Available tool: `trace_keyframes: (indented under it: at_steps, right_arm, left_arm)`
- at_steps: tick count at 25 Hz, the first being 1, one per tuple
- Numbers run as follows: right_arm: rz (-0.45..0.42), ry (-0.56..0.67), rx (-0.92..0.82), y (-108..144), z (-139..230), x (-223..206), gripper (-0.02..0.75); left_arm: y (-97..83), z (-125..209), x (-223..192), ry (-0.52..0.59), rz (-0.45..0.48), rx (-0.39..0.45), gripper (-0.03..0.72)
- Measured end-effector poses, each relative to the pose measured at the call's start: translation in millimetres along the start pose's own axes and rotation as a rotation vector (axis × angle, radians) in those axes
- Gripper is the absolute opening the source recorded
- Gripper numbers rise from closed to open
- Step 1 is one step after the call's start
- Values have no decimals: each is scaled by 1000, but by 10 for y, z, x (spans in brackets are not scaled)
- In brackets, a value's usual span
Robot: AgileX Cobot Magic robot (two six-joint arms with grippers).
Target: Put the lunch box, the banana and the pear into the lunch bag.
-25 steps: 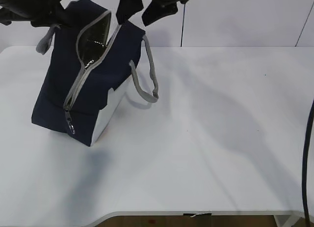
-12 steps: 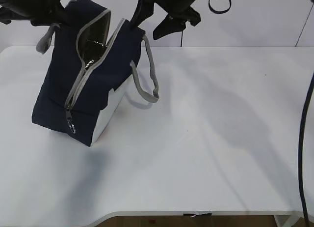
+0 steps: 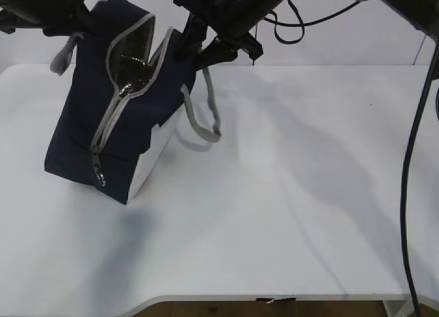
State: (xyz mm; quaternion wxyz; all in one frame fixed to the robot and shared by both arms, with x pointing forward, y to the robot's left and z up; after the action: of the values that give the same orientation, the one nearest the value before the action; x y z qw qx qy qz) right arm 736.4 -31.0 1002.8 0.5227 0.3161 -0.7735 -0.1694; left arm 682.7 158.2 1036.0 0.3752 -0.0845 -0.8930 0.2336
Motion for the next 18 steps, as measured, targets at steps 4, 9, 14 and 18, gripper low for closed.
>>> trace_keyframes:
  at_steps: [4, 9, 14, 18]
  right_arm:
    - [-15, 1, -5, 27, 1, 0, 244]
    - [-22, 1, -8, 39, 1, 1, 211]
    - [-22, 1, 5, 39, 1, 1, 41]
    - [-22, 1, 25, 39, 1, 1, 12]
  left_arm:
    - [0, 0, 0, 0, 0, 0, -4]
    - [0, 0, 0, 0, 0, 0, -4]
    - [-1, 4, 0, 2, 0, 2, -4]
    - [-3, 8, 0, 5, 1, 5, -4]
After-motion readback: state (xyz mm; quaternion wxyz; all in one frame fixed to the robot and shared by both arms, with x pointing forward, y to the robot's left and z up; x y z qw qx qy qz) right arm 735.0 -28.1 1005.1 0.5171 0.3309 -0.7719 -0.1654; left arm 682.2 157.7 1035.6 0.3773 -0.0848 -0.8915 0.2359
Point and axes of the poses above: a point on each arm's last joint axis where the gripper is mounted, x pointing back along that axis away from the gripper, y along the wrist's bending axis when the last joint is at zero, z = x × y, the point moved 9 cm from there along -x, pointing out along that axis toward the gripper, and after that the axes turned 7 degrees about x, right-handed, at the moved point
